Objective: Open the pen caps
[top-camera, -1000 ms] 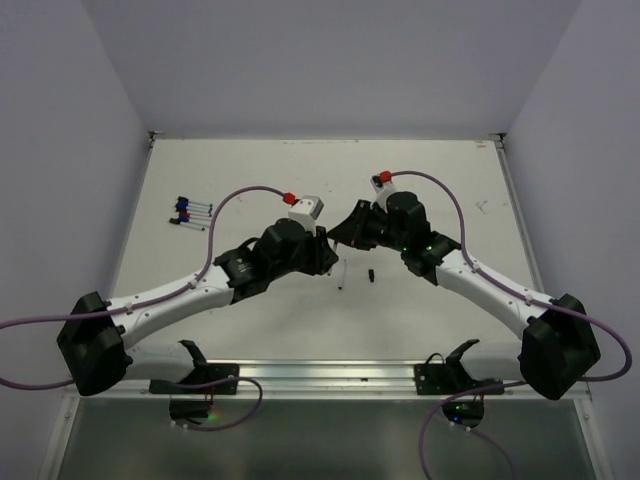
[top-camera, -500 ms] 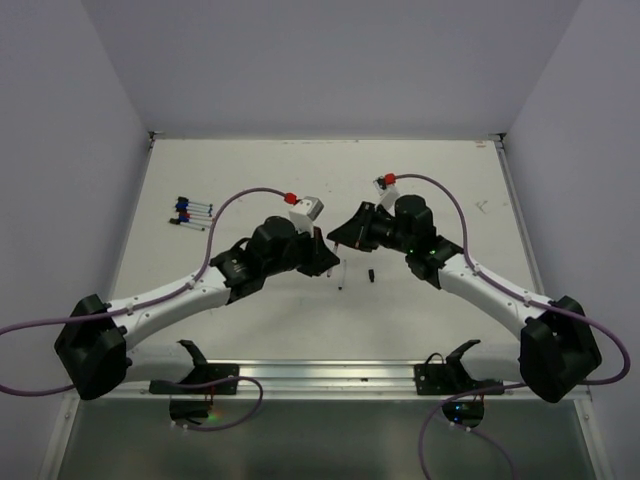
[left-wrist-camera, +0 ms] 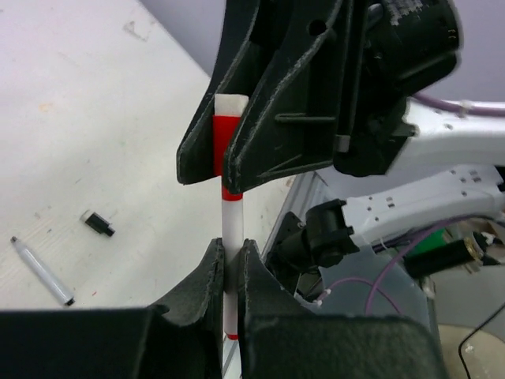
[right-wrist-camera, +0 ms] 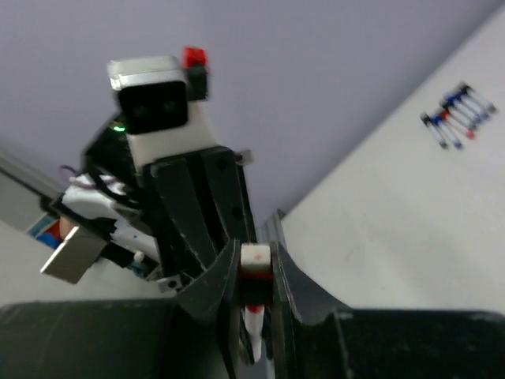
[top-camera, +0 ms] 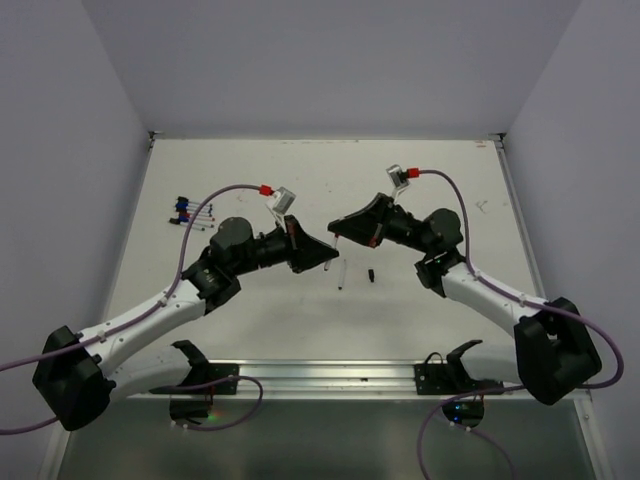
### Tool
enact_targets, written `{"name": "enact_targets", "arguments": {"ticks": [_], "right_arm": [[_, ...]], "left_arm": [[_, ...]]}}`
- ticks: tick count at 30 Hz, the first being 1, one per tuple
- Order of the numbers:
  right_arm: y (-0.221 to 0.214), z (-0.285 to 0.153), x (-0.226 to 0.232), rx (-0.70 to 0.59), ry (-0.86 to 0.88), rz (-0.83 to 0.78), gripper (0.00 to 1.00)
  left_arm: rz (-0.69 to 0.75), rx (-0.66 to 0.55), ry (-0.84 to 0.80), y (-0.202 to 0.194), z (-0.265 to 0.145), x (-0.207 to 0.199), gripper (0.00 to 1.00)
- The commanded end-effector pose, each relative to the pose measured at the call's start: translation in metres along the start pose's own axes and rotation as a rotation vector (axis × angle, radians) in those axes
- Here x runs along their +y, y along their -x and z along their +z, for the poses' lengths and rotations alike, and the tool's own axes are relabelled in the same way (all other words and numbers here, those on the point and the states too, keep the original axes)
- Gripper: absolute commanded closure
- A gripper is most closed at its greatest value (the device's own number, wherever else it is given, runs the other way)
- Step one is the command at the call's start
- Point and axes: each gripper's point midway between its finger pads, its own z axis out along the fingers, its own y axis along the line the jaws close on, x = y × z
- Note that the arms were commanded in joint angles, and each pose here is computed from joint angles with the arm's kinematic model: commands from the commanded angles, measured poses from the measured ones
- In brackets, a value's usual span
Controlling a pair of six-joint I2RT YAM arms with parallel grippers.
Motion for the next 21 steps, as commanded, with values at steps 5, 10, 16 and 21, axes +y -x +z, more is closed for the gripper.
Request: {"name": "enact_targets", "arguments": {"ticks": [5,10,16,21], "right_arm": [[0.016,-0.054,-0.102,0.032,-0.892,-0.216,1.00],[0.032,-0.100,-0.122,0.004,-1.306,-0.328,1.00],[0.028,-0.098,-0.120,0.016,-1.258,-0.362,1.00],[0.005,-0.066,-0.109,0.066,-1.000,-0.236,1.00]], "left_arm": [[0.061,-0.069,1.001,0.035,-0.048,0.098,1.00],[0.139,-0.048,1.435,0.001,-0.066,0.111,1.00],[0.178,-0.036,1.010,0.001,-0.011,0.073,1.00],[0.146,-0.165,0.419,0.035,-0.011,-0.012,1.00]]}}
